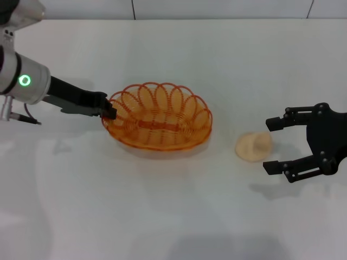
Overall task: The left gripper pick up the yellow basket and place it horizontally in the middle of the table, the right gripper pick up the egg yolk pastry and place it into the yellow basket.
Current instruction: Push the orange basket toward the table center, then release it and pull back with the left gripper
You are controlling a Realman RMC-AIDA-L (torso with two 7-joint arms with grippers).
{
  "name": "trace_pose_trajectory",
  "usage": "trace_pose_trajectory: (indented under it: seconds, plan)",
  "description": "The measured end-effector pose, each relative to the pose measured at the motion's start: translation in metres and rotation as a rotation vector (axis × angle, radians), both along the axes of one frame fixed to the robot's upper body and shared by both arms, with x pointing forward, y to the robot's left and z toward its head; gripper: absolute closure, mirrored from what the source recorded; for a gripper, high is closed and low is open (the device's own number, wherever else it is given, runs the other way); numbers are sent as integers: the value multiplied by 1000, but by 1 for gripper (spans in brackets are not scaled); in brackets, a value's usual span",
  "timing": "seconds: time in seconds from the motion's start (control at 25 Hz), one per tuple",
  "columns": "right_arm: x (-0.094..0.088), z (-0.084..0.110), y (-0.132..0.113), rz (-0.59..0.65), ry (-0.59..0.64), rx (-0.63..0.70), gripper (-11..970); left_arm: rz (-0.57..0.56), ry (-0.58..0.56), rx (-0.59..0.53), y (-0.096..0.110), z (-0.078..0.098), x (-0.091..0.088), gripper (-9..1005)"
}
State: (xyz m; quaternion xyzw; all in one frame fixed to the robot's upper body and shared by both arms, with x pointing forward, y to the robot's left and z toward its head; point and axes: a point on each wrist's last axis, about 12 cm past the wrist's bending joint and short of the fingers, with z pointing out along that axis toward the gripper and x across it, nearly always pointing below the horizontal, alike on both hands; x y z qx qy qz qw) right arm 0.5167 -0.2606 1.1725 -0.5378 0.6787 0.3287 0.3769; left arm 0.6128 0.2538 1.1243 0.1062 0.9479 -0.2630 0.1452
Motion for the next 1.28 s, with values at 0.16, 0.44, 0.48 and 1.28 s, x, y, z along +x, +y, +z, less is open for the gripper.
trace_pose_trajectory:
  seconds: [0.16, 0.44, 0.48, 1.28]
  plan:
    - [0, 0, 0, 1, 0, 0, 103, 2, -5, -2, -5, -2, 2, 919]
    - [1, 1, 0, 2, -3, -1, 103, 5, -9, -6, -12, -5, 5, 919]
    - [1, 1, 0, 3, -3, -2, 103, 6, -10, -6, -12, -6, 5, 919]
    - [2, 2, 1, 2, -8, -2, 103, 19, -6, -6, -13, -11, 5, 876]
